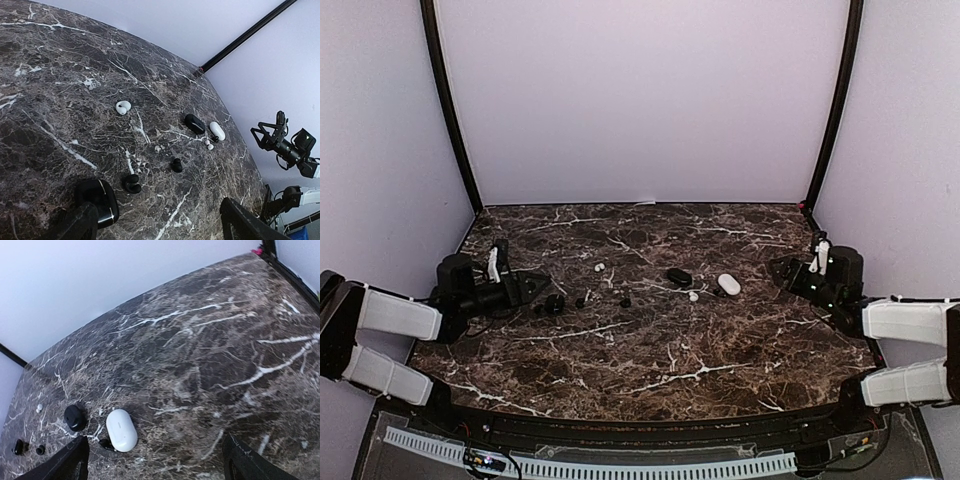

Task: Insert the wireless bluetooth earbuds into the charging case
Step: Pick up the charging case from the center of the board.

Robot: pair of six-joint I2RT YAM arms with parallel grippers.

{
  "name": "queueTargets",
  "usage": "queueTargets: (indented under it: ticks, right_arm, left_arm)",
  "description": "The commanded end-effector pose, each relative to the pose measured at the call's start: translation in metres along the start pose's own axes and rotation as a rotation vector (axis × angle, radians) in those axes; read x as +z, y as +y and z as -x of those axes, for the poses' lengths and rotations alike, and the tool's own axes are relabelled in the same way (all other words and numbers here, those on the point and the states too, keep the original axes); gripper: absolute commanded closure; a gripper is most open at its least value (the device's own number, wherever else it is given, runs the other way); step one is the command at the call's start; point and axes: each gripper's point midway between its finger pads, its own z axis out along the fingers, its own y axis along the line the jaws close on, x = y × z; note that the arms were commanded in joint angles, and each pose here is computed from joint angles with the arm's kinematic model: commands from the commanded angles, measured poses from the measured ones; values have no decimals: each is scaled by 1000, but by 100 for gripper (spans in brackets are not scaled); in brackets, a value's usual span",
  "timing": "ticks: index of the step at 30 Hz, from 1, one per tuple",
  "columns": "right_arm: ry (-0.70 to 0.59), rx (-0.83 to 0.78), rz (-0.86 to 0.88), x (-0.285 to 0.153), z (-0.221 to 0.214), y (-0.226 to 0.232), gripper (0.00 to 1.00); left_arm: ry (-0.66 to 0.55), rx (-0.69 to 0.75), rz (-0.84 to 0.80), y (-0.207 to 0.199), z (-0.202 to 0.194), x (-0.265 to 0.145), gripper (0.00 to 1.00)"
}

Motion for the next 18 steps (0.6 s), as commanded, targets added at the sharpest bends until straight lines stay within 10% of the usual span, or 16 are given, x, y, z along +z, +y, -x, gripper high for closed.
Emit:
queueTargets:
  ticks: [1, 18]
  right_arm:
    - [-2, -179, 34, 12, 2, 39, 8]
    - [50, -437, 122, 30, -33, 94, 9]
  left_arm:
    - [18, 80, -8, -14, 6, 13, 4]
    - [25, 258, 177, -13, -3, 14, 2]
